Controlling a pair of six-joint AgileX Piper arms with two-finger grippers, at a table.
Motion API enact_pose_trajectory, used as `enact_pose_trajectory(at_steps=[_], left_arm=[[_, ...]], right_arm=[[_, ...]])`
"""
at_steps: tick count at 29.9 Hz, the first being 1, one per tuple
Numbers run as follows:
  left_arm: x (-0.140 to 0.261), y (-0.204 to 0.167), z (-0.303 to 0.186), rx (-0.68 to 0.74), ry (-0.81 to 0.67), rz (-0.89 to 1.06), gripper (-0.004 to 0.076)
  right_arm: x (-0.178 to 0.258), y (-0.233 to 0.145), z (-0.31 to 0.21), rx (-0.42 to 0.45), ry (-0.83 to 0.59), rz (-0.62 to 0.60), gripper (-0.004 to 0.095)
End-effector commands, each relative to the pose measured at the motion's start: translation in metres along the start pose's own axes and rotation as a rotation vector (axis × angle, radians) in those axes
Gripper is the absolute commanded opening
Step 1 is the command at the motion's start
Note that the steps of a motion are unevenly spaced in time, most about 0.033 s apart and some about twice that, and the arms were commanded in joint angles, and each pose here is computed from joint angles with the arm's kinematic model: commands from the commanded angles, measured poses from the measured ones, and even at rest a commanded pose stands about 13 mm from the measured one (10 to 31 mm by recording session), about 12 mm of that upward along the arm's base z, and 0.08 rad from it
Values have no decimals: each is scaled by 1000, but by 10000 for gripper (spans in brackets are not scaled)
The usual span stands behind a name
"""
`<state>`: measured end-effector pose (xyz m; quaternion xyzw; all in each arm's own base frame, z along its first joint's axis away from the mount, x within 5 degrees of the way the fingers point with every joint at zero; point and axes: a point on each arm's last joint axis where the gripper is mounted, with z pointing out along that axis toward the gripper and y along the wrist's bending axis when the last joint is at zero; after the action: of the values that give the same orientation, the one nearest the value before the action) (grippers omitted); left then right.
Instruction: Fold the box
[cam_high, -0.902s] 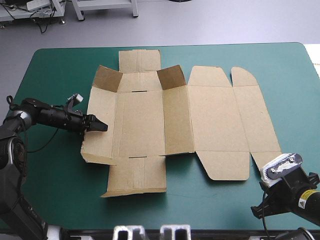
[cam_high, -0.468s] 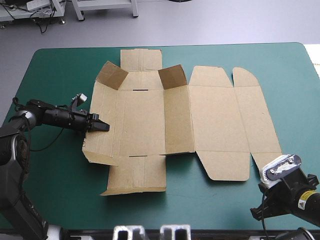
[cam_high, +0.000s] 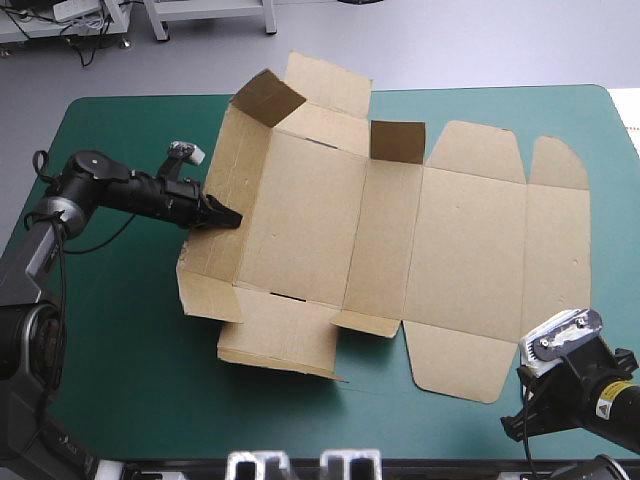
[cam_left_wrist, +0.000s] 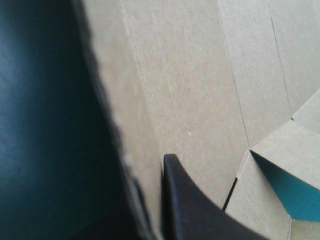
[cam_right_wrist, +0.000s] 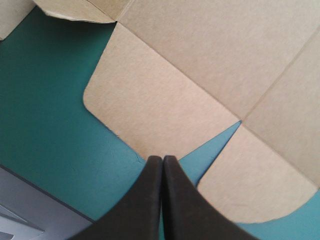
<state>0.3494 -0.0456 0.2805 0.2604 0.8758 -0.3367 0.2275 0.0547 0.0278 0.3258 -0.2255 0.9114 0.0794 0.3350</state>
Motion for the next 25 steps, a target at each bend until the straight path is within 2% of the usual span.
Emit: enact_pose_trajectory(at_steps=[1, 7, 11, 17, 21, 25], left_arm=[[-33, -64, -34, 20, -12, 178, -10], [-78, -127, -68, -151, -64, 475, -10], [-96, -158, -82, -333, -85, 651, -10], [-99, -182, -75, -504, 7, 810, -10], [-99, -194, -66, -646, 84, 935, -10], [-105, -217, -55, -733, 27, 1034, -10]], right_arm=[[-10, 0, -3, 2, -56, -5, -24], [-12, -1, -3, 4, -80, -5, -24], [-17, -1, -4, 7, -137, -2, -24], [-29, 2, -6, -26, -274, 24, -24], [-33, 2, -7, -32, -307, 12, -24], [-40, 1, -12, -18, -383, 12, -24]])
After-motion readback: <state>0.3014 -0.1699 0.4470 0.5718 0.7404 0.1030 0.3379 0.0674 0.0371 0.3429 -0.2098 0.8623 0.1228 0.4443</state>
